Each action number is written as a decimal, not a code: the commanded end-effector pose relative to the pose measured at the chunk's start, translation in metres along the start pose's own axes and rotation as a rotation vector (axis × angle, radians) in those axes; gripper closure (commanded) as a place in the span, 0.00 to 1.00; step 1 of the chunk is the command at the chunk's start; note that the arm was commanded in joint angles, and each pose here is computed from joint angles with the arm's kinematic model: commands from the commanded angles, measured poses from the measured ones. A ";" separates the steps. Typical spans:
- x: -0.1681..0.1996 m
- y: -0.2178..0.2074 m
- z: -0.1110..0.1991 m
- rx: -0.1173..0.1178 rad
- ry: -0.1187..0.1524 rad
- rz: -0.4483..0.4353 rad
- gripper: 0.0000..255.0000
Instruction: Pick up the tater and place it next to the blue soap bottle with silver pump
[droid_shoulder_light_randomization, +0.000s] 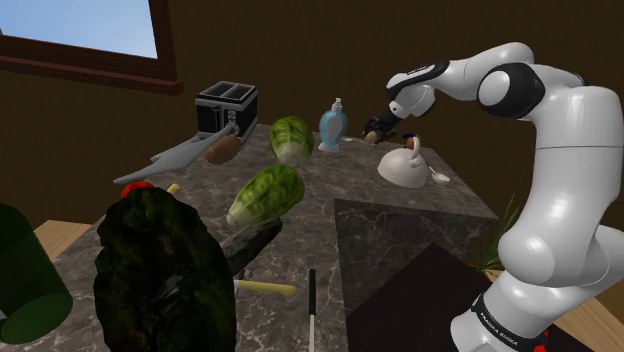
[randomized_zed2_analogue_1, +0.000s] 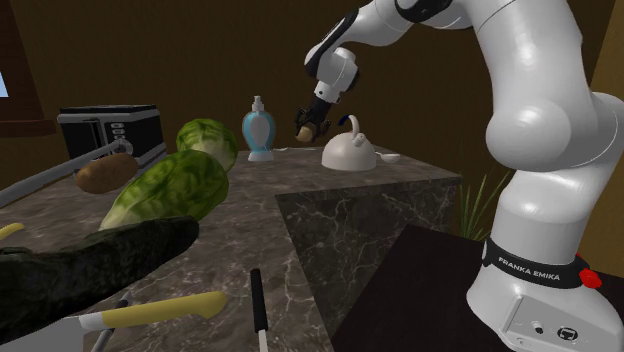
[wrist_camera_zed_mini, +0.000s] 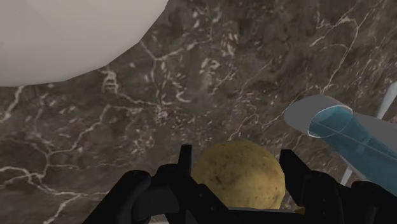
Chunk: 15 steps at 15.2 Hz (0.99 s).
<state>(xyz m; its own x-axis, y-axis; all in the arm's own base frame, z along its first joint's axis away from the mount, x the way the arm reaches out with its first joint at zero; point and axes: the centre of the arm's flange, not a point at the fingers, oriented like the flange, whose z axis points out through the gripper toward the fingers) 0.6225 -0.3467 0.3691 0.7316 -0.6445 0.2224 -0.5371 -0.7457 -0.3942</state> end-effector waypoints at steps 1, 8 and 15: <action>-0.002 0.005 0.010 0.000 0.000 0.000 1.00; -0.011 0.020 0.045 0.000 0.000 0.000 1.00; -0.011 0.020 0.045 0.000 0.000 0.000 1.00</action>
<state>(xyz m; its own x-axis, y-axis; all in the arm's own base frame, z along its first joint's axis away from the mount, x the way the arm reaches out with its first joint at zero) 0.6226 -0.3470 0.3186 0.7315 -0.6445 0.2225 -0.5371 -0.7458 -0.3942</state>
